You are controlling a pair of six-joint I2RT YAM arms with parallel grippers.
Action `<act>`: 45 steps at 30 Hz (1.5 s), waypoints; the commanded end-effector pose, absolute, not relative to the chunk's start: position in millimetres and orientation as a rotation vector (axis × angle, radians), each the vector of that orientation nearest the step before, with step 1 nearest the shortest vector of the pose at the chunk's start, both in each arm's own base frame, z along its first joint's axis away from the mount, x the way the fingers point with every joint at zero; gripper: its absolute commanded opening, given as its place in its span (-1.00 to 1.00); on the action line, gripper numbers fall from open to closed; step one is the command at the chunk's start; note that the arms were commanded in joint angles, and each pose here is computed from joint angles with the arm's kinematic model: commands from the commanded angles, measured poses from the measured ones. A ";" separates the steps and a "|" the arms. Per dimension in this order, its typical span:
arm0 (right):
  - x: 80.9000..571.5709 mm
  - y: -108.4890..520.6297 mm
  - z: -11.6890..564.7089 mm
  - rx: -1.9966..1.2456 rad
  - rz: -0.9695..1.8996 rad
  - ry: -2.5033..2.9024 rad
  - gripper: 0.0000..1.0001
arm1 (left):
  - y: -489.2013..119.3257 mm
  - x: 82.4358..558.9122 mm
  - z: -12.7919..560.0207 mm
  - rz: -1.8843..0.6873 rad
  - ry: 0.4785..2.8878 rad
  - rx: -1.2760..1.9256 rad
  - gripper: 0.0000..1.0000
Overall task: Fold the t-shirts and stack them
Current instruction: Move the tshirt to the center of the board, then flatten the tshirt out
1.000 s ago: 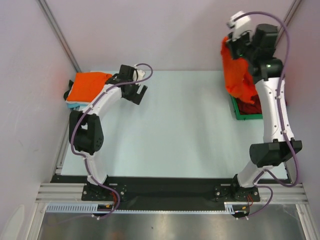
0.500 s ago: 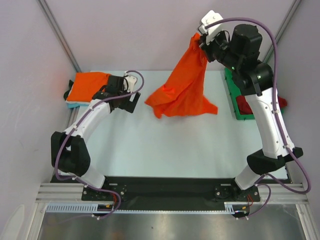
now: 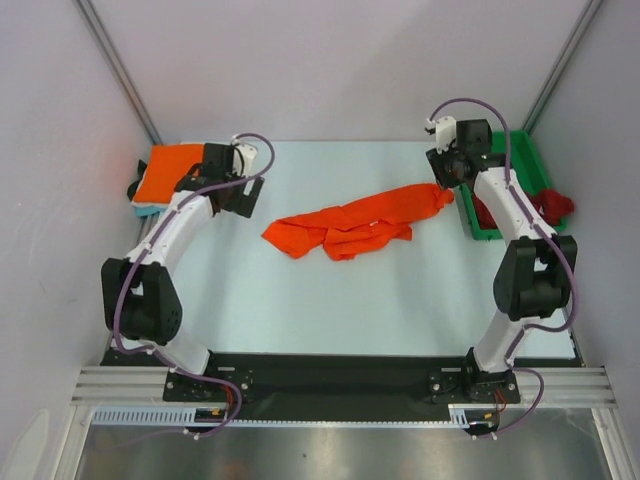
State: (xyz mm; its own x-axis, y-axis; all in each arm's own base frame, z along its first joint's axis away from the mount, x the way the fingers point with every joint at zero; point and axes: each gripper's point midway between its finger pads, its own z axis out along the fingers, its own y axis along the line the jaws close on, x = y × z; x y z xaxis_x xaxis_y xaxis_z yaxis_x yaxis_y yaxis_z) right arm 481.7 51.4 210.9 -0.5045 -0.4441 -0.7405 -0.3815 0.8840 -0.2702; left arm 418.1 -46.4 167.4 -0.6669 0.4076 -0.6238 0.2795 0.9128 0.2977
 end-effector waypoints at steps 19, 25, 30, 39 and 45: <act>387.0 278.8 140.5 -1.529 0.401 1.873 -0.25 | -27.2 385.0 131.3 0.016 2.450 0.335 0.97; 418.6 306.6 125.1 -1.518 0.396 1.882 -0.29 | -26.2 381.5 129.7 0.021 2.454 0.330 0.97; 424.1 311.3 114.7 -1.566 0.360 1.892 -0.30 | -25.7 380.5 126.4 0.023 2.459 0.325 0.97; 413.5 289.0 122.3 -1.643 0.288 1.874 -0.29 | -28.5 392.2 126.1 0.008 2.463 0.314 0.98; 423.3 269.2 101.5 -1.663 0.250 1.923 -0.33 | -29.9 401.3 127.4 0.003 2.466 0.311 0.98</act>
